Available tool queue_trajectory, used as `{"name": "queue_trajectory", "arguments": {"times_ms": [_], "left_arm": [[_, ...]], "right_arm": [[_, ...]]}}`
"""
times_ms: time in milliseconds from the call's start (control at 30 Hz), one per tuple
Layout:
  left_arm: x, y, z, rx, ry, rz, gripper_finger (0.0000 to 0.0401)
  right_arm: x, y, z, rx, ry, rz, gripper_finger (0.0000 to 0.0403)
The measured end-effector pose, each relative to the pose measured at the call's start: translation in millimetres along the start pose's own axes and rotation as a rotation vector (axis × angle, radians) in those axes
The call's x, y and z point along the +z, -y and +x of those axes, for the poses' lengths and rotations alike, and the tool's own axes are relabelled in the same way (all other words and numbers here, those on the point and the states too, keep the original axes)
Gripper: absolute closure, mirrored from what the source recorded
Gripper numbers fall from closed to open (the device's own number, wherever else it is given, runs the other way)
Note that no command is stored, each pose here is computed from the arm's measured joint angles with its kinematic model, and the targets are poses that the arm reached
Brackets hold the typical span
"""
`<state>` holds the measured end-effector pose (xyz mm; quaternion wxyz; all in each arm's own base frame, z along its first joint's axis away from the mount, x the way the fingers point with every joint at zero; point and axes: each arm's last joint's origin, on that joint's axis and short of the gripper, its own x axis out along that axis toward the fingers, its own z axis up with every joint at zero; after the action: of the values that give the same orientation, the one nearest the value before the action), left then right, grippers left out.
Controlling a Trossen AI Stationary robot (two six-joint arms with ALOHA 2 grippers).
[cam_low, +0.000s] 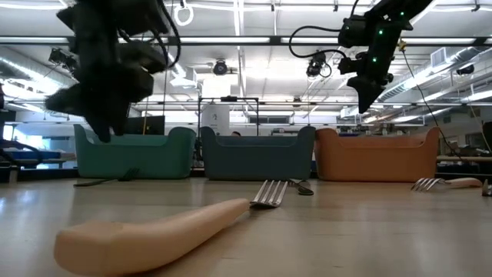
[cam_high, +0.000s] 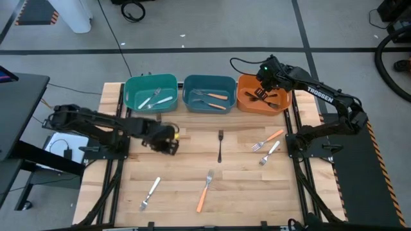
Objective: Sort silverware by color (type)
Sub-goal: Put the left white fork into the light green bin
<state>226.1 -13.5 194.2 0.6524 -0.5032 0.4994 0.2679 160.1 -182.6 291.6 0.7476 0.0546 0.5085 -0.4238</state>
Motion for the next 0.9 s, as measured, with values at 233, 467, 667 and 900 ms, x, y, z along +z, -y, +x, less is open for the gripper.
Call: {"name": "queue_trajectory", "arguments": {"times_ms": [233,467,667,900], "left_arm": [[-57,11,5,0.019,-0.109,-0.106,0.0280],[-111,14,4,0.013,-0.268,-0.104,0.0280],[-143,2,6,0.109,-0.267,-0.081,0.0280],[-166,-5,22,0.177,-0.225,0.010,0.0280]], "right_arm": [[0,0,0,0.000,0.000,-0.001,0.0329],[0,-1,0,0.040,0.007,0.018,0.0329],[0,-2,0,0.070,0.009,0.099,0.0329],[0,-2,0,0.075,0.006,0.187,0.0329]]}}
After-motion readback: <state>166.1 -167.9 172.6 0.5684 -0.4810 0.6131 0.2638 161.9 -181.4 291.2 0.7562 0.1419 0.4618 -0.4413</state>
